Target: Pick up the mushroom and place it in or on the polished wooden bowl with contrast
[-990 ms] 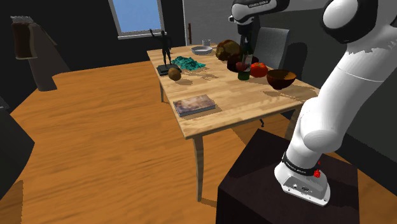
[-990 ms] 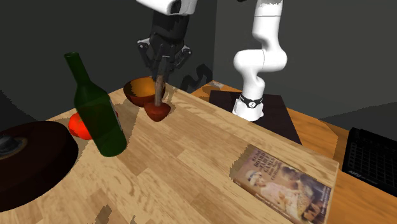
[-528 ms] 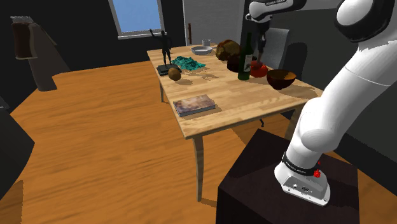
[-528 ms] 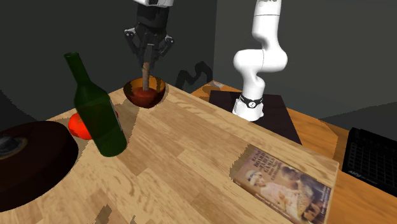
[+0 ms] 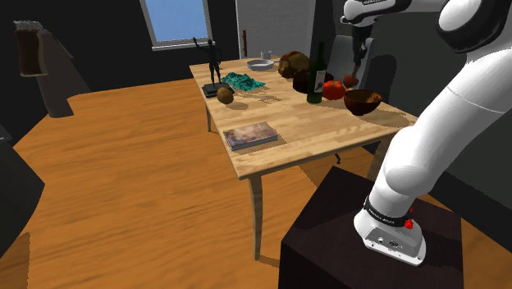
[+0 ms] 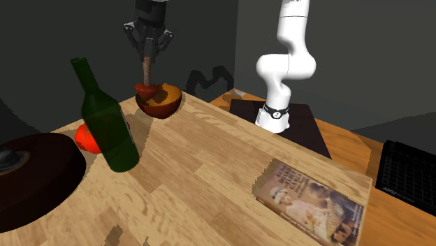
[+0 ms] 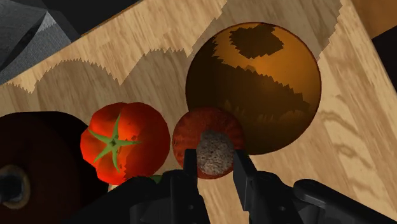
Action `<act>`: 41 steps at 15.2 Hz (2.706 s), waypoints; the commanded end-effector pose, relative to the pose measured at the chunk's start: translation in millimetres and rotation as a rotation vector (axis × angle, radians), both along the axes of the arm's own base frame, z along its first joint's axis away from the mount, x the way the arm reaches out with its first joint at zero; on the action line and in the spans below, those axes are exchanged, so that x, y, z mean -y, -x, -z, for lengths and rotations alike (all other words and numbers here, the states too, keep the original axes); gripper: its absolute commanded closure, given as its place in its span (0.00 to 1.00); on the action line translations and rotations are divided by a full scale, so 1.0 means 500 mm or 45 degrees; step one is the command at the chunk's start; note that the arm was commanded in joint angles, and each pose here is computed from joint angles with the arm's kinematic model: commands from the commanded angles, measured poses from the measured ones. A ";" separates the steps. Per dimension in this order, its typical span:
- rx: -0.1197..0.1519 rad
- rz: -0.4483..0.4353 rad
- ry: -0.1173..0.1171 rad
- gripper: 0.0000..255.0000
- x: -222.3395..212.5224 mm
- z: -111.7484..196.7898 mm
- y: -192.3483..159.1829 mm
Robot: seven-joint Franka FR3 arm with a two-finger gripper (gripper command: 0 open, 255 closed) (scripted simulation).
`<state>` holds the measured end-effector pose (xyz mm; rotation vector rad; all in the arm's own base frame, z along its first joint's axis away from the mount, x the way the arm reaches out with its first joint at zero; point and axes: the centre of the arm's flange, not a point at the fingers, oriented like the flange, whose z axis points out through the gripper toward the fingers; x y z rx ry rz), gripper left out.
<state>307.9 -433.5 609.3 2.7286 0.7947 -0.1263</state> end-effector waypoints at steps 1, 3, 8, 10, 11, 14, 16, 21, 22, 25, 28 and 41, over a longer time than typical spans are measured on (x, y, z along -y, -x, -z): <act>-0.001 -0.002 0.000 1.00 0.038 -0.008 0.040; -0.001 -0.002 0.000 1.00 0.075 -0.011 0.077; -0.001 -0.002 0.000 1.00 0.132 0.004 0.136; -0.001 -0.002 0.000 1.00 0.132 0.025 0.136; -0.001 -0.002 0.000 1.00 0.132 0.036 0.136; -0.001 -0.002 0.000 1.00 0.132 0.067 0.136; -0.001 -0.002 0.000 1.00 0.132 0.088 0.136; -0.001 -0.002 0.000 1.00 0.132 0.141 0.136; -0.001 -0.002 0.000 1.00 0.132 0.152 0.136; -0.001 -0.002 0.000 1.00 0.132 0.183 0.136; -0.001 -0.002 0.000 1.00 0.132 0.186 0.136; -0.001 -0.002 0.000 0.00 0.116 0.135 0.136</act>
